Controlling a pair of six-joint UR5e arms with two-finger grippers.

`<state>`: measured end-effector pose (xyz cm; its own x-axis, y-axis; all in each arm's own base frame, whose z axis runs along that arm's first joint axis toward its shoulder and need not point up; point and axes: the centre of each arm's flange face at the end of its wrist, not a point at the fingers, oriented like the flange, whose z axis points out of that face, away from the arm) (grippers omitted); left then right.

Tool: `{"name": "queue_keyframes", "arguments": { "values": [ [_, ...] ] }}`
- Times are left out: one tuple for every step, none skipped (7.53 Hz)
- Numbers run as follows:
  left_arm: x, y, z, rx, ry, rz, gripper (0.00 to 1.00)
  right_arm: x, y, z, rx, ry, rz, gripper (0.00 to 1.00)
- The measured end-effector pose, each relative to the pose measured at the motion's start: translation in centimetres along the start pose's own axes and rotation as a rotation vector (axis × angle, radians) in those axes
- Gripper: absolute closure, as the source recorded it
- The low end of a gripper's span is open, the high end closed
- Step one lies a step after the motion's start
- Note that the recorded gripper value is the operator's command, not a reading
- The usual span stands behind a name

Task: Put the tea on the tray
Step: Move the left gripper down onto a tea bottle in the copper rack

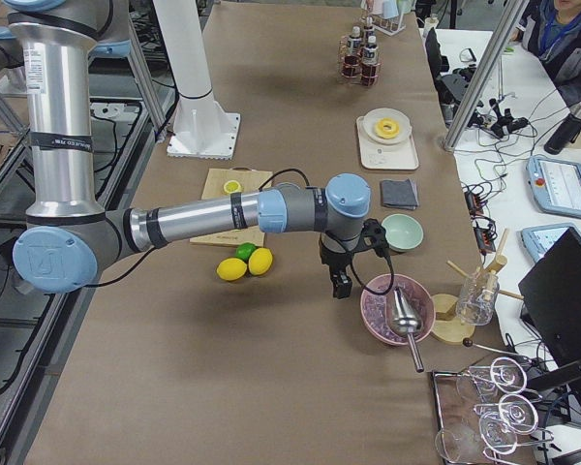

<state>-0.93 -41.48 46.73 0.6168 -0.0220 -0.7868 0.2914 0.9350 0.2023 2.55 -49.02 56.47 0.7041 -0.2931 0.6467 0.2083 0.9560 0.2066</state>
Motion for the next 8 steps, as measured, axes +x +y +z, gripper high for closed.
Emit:
{"name": "queue_keyframes", "arguments": {
  "values": [
    [2.4,-0.2,1.0,0.032,0.020,0.006,0.12,0.1,0.1,0.1,-0.001,-0.001,0.001,0.00],
    [4.6,-0.5,2.5,0.060,0.011,0.034,0.14,0.1,0.1,0.2,-0.003,-0.001,0.001,0.00],
    [6.4,-0.9,4.1,0.084,-0.010,0.066,0.14,0.2,0.2,0.3,-0.005,0.000,0.003,0.00],
    [7.8,-1.5,5.5,0.099,-0.019,0.091,0.14,0.2,0.3,0.4,-0.007,0.000,0.004,0.00],
    [9.2,-2.8,6.9,0.106,-0.015,0.111,0.14,0.2,0.3,0.4,-0.007,0.000,0.004,0.00],
    [10.8,-4.1,8.5,0.104,-0.006,0.128,0.14,0.2,0.3,0.4,-0.006,0.000,0.003,0.00],
    [12.0,-5.1,9.8,0.105,-0.003,0.142,0.17,0.2,0.3,0.4,-0.006,0.001,0.003,0.00],
    [13.1,-5.8,10.9,0.116,-0.012,0.157,0.18,0.3,0.3,0.4,-0.007,0.002,0.003,0.00]
  ]
}}
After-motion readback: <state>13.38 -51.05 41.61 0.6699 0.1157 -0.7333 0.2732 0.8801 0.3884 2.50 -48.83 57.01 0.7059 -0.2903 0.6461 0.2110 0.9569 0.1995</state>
